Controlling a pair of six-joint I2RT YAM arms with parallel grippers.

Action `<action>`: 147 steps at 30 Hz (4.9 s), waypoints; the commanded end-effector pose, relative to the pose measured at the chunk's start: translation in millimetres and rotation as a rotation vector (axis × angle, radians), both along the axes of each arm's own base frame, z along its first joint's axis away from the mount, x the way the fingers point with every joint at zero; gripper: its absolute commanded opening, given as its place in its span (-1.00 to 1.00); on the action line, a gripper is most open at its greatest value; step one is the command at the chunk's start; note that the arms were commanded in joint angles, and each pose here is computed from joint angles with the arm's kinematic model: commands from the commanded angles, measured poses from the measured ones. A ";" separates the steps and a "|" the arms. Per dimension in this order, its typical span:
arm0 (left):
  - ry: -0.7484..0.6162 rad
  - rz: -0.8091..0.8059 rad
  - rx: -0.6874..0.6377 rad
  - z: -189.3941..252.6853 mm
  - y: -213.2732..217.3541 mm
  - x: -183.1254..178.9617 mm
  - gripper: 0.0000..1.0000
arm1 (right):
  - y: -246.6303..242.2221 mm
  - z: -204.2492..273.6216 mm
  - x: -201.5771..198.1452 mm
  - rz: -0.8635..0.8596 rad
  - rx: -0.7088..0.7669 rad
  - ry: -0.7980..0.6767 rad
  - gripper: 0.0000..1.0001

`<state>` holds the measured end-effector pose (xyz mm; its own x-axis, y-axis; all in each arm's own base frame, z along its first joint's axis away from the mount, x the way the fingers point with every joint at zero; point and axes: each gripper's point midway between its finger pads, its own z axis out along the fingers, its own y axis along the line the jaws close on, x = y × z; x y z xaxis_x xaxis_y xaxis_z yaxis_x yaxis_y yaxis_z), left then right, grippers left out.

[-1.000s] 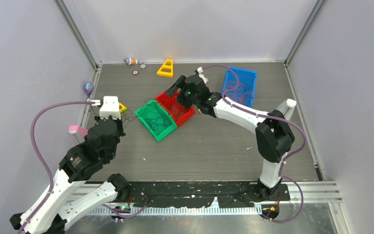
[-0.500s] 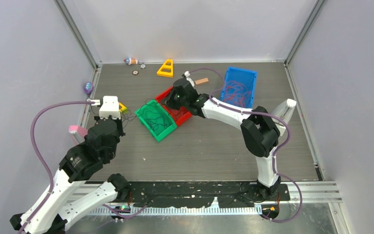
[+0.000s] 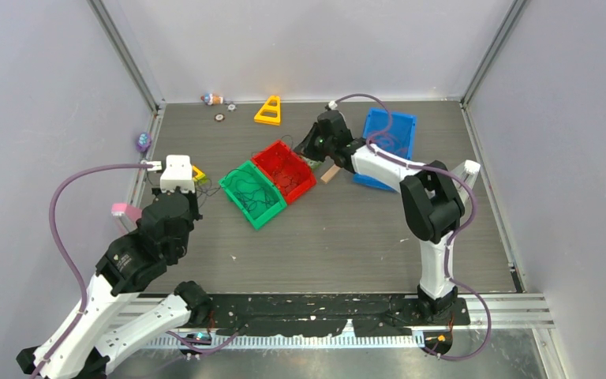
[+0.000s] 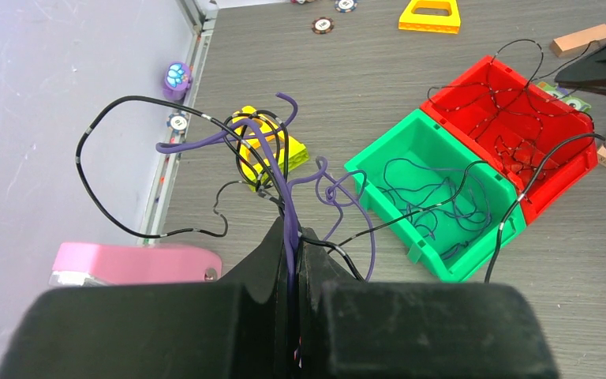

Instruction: Untangle the cables

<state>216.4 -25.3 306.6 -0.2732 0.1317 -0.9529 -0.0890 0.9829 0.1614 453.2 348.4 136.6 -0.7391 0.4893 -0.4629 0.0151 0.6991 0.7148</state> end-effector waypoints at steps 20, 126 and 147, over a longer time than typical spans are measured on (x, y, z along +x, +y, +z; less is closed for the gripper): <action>0.003 -0.030 -0.014 4.1 -10.0 5.8 -1.00 | 30.2 -89.3 -42.9 0.674 -0.884 -0.163 -0.89; -0.086 -0.939 -0.243 -86.8 -210.9 18.1 0.39 | -86.2 161.9 -227.0 0.587 -0.115 -0.743 -0.89; -0.606 -1.088 0.202 -54.5 -237.5 14.7 0.09 | -80.4 201.2 -251.9 0.689 0.044 -0.729 -0.89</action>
